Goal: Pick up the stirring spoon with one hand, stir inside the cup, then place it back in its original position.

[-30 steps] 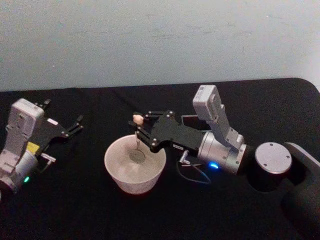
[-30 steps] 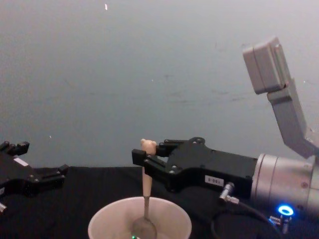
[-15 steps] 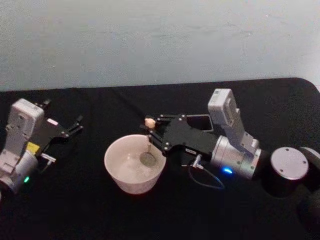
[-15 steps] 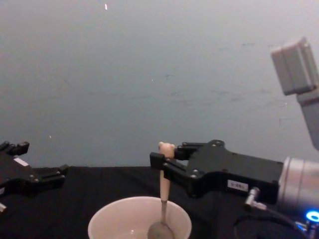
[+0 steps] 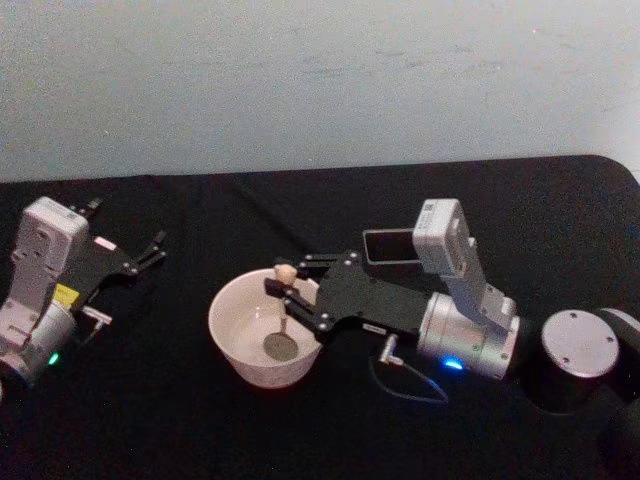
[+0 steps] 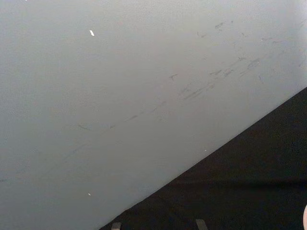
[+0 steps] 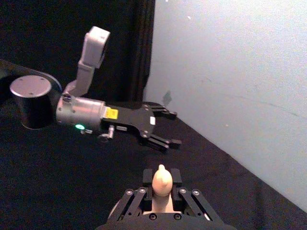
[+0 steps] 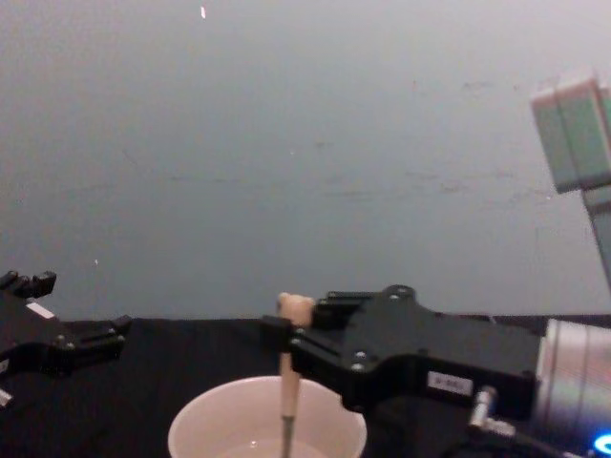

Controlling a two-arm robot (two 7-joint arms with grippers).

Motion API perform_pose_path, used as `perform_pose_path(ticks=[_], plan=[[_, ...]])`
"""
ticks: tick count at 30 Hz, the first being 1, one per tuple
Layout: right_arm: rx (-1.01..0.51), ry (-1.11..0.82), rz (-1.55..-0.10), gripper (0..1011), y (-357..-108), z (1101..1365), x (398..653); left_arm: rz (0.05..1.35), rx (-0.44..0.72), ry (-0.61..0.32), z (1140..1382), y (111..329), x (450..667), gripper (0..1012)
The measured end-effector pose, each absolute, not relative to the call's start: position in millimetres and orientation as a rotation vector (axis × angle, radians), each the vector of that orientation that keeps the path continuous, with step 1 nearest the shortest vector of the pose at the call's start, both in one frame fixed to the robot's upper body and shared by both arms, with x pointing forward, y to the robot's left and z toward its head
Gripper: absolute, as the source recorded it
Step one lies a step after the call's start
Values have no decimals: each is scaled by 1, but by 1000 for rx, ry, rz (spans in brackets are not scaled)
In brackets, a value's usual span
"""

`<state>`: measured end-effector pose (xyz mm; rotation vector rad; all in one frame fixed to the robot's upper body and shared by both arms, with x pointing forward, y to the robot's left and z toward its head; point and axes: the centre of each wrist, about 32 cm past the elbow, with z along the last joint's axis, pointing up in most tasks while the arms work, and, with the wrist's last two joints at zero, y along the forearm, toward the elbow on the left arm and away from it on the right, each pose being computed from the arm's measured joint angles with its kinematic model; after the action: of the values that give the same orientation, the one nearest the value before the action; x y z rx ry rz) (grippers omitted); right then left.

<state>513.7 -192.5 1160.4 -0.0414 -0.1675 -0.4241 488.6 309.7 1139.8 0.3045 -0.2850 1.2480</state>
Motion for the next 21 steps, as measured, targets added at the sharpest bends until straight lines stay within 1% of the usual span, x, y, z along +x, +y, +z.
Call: perform_pose_path(ticks=[7, 13, 21], plan=[[-37, -159, -405, 214, -177, 1158, 518, 1248, 304, -285, 1140, 310, 489, 1001], [-40, -149, -434, 214, -167, 1155, 527, 1248, 304, -285, 1140, 310, 489, 1001], [-30, -150, -484, 214, -167, 1157, 537, 1248, 304, -285, 1140, 310, 489, 1001]])
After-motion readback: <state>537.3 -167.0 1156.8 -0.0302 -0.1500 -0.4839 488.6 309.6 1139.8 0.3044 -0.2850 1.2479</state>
